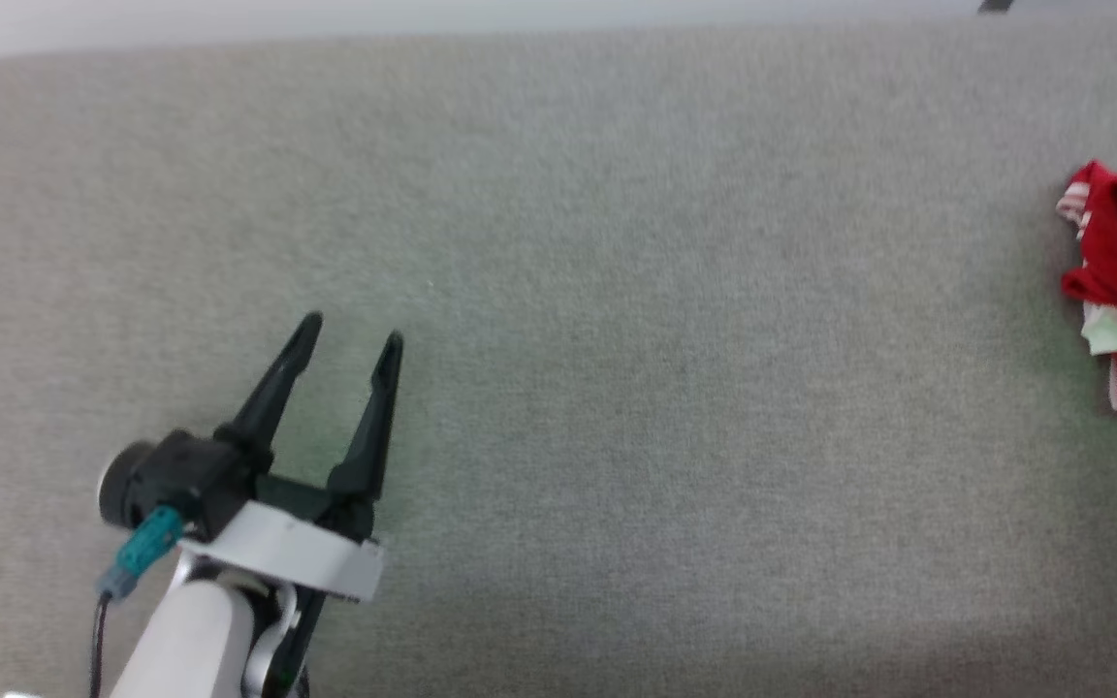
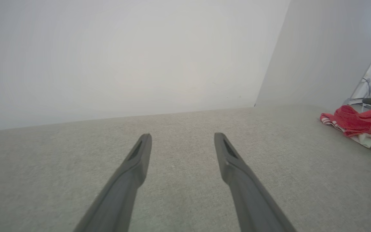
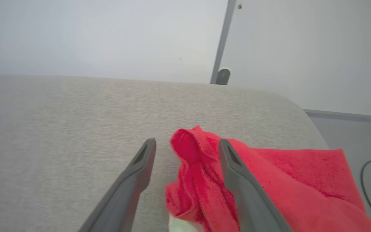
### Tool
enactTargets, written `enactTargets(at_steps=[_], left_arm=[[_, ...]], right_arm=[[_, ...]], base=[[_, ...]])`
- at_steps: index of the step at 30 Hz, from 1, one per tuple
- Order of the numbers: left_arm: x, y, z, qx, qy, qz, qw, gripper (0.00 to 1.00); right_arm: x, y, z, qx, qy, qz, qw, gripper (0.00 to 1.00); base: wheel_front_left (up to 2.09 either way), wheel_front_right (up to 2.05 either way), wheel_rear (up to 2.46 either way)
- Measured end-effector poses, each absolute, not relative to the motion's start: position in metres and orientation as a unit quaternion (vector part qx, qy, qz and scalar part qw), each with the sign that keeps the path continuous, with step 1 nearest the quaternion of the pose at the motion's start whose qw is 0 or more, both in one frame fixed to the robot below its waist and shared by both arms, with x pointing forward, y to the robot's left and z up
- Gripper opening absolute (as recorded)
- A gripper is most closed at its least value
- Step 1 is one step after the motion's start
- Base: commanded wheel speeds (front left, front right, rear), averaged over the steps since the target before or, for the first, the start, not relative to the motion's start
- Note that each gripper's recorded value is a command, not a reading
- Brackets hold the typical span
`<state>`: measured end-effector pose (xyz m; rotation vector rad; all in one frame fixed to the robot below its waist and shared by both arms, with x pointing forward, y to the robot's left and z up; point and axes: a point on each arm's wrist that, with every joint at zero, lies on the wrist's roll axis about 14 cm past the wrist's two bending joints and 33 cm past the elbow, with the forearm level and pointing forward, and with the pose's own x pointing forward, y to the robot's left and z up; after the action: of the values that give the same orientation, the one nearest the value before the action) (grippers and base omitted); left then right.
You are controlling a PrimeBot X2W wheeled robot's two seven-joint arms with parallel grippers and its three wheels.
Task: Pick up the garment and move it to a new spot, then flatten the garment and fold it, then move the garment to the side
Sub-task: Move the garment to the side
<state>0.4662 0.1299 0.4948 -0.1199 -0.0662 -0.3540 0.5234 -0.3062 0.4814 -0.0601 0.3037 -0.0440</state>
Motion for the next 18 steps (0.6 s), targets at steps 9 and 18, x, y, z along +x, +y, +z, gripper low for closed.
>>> enactTargets(at_steps=[9, 18], left_arm=[[0.424, 0.179, 0.501, -0.055, -0.028, -0.097, 0.993, 1.0], [0.384, 0.218, 0.493, -0.056, -0.011, -0.034, 0.998, 1.0]], right_arm=[[0.496, -0.217, 0.499, 0.016, 0.084, 0.079, 0.993, 1.0], [0.467, -0.18, 0.516, 0.061, 0.004, 0.101, 0.993, 1.0]], base=[[0.0, 0.0, 0.0], [0.0, 0.0, 0.0]])
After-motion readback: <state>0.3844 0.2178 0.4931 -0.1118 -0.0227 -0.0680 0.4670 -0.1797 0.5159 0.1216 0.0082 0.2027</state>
